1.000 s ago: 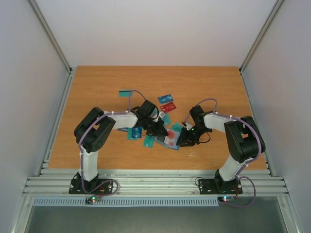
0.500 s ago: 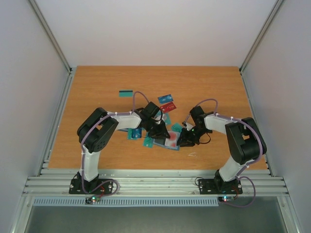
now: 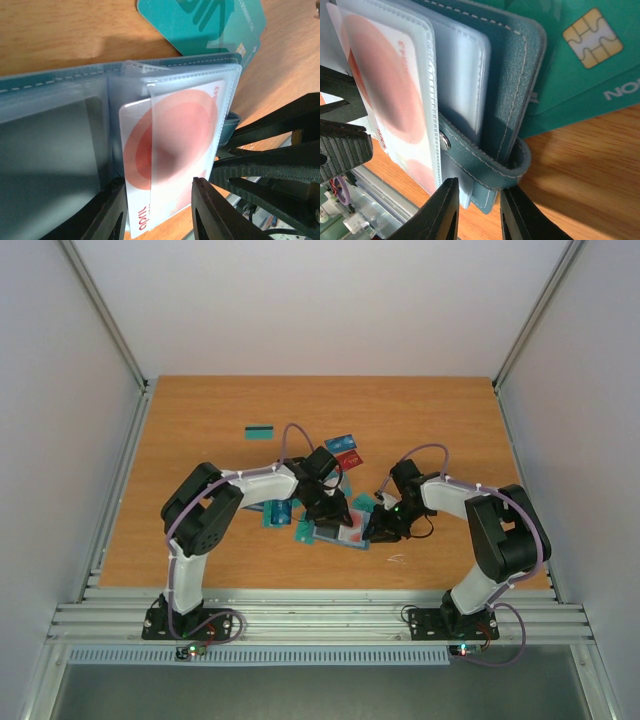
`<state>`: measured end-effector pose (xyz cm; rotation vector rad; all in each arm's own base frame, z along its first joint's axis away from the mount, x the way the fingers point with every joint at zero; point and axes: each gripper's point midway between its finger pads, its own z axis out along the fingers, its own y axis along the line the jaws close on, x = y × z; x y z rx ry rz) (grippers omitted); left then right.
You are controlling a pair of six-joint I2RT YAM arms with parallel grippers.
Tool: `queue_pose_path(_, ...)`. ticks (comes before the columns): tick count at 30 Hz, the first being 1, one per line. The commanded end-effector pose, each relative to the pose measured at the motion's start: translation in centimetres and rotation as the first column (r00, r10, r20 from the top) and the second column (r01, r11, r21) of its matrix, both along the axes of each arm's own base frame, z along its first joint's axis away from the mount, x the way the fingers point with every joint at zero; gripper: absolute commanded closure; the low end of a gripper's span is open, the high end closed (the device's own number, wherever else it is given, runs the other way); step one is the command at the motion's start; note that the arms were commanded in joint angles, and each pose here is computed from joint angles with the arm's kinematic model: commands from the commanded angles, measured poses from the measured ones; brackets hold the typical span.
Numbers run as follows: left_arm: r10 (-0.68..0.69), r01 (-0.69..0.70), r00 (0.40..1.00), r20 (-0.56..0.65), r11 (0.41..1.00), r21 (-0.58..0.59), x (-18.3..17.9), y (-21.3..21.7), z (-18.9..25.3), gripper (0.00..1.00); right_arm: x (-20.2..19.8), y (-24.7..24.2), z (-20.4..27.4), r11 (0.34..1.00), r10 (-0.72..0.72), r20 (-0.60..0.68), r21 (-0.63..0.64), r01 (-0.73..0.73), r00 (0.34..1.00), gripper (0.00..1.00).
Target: Put the credit cards into the card holder
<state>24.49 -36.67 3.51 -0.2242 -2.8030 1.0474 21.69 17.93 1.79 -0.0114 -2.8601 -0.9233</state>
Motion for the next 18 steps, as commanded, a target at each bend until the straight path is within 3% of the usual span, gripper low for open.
queue_pose_path(1, -0.033, 0.036, 0.999, -0.025, 0.994, 0.107, -0.7, 0.9, -0.8, 0.63, 0.2, -1.8, -2.3, 0.991, -0.007, 0.028, -0.130, 0.011, 1.000, 0.74)
queue_pose_path(8, -0.086, 0.089, 0.996, -0.026, 0.987, 0.136, -1.7, 0.6, -0.1, 0.55, 0.2, -2.0, -2.2, 0.991, -0.011, 0.034, -0.136, 0.016, 0.999, 0.74)
queue_pose_path(15, -0.152, 0.134, 0.985, 0.077, 0.972, 0.193, -1.0, 2.0, 3.1, 0.39, 0.1, -2.0, -2.3, 0.991, -0.009, 0.025, -0.136, 0.012, 1.000, 0.72)
queue_pose_path(18, -0.168, 0.138, 0.978, 0.122, 0.965, 0.224, -1.1, 3.1, 4.2, 0.37, -0.1, -1.9, -2.1, 0.991, -0.010, 0.025, -0.132, 0.013, 1.000, 0.72)
